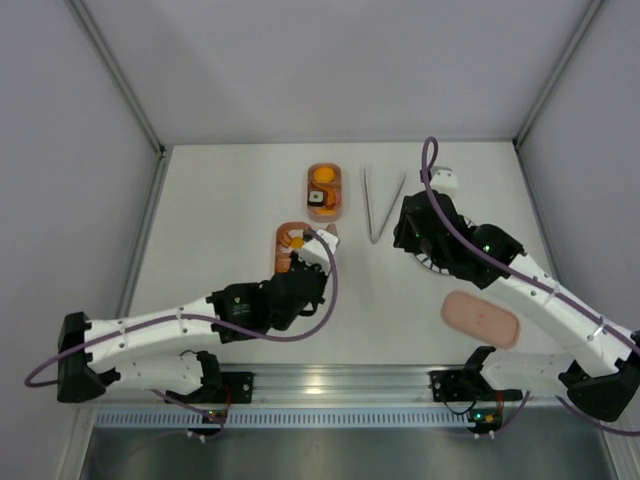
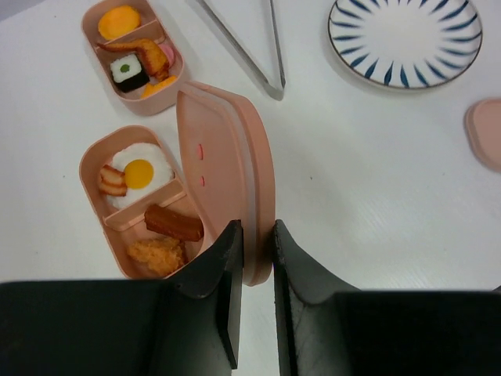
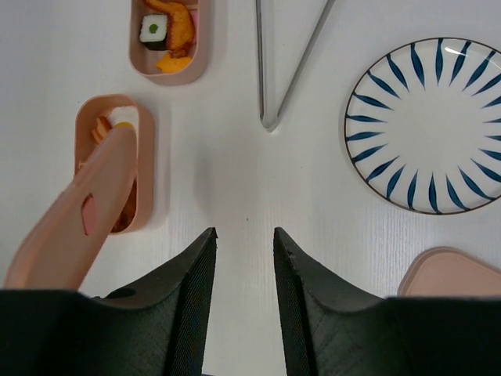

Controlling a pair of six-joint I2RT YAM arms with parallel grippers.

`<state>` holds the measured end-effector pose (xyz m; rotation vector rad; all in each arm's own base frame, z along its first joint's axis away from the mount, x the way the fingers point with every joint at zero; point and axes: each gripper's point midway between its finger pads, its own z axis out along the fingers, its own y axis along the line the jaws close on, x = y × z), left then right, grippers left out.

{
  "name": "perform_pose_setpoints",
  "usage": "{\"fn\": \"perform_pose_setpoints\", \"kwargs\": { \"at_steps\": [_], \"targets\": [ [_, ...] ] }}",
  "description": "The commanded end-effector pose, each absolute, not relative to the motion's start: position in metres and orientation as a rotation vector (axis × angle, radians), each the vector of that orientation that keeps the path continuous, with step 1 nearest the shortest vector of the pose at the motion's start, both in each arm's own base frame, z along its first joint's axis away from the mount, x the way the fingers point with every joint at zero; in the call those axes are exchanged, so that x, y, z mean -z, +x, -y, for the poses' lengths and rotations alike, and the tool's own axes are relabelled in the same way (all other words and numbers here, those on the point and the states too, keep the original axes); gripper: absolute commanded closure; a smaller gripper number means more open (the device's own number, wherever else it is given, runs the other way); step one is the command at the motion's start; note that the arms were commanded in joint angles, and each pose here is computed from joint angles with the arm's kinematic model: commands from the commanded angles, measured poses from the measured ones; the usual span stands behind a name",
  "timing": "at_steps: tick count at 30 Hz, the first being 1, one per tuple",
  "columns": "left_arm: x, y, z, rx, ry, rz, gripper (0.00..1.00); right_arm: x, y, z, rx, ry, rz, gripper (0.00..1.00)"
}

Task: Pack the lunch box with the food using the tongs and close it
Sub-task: Pick up the box lid from the center of the board.

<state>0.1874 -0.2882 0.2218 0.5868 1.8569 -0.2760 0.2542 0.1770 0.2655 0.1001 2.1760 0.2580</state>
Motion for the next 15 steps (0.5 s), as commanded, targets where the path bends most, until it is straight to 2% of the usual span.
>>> {"fn": "perform_pose_setpoints", "kwargs": {
  "at_steps": [1,15],
  "targets": [
    [-0.247,0.183,0.299,0.573,0.544,-1.854,1.0,-0.276,0.256,-0.164,-0.252,0.122,-2.141,0.65],
    [-0.268,0.245,0.259,0.771,0.303,-1.886,1.0,-0.266,0.262,-0.161,-0.276,0.128,-2.149,0.65]
  ]
}}
